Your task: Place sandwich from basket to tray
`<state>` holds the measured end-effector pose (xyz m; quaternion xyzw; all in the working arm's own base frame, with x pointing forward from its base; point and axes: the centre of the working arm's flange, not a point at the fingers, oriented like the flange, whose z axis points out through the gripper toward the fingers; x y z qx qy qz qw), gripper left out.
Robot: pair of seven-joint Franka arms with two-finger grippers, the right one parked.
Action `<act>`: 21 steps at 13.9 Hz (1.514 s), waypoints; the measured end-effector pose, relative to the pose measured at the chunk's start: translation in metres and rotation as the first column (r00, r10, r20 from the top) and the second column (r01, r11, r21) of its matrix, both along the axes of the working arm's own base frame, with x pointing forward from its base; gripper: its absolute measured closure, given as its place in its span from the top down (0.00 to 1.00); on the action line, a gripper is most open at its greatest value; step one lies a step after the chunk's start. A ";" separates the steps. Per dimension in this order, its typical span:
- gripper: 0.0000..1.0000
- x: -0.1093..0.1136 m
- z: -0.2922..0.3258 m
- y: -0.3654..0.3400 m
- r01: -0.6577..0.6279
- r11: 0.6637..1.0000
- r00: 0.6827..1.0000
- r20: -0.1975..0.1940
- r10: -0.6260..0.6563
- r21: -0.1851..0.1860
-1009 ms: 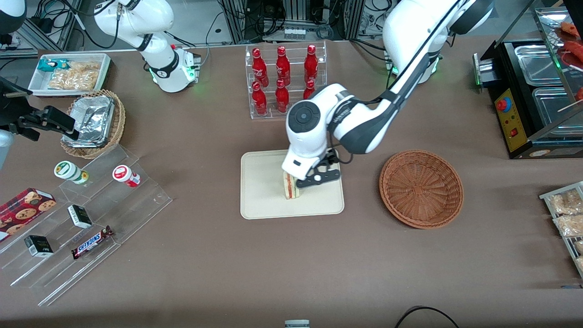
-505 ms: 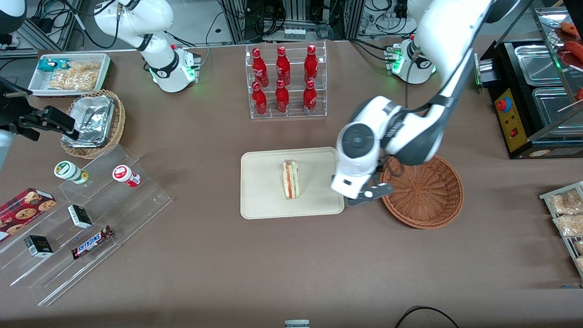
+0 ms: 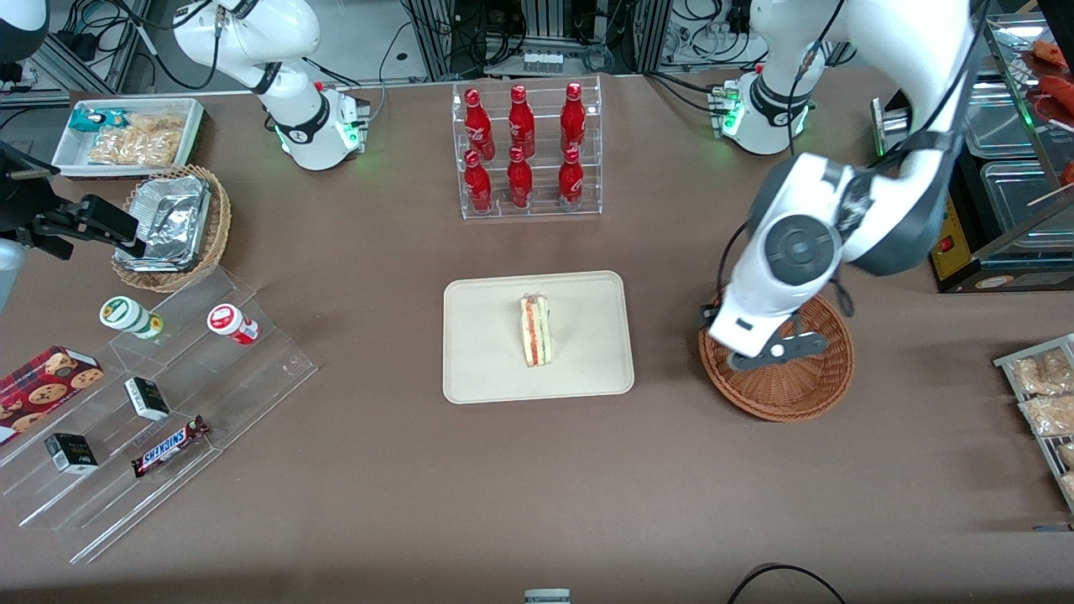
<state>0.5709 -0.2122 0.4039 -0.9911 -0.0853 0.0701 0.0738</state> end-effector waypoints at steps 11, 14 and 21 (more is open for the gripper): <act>1.00 -0.038 0.087 0.122 0.167 0.982 0.980 -0.090 -0.175 -0.082; 1.00 -0.039 0.118 0.163 0.197 0.972 0.973 -0.093 -0.210 -0.129; 1.00 -0.034 0.174 0.207 0.219 0.964 0.975 0.011 -0.220 -0.152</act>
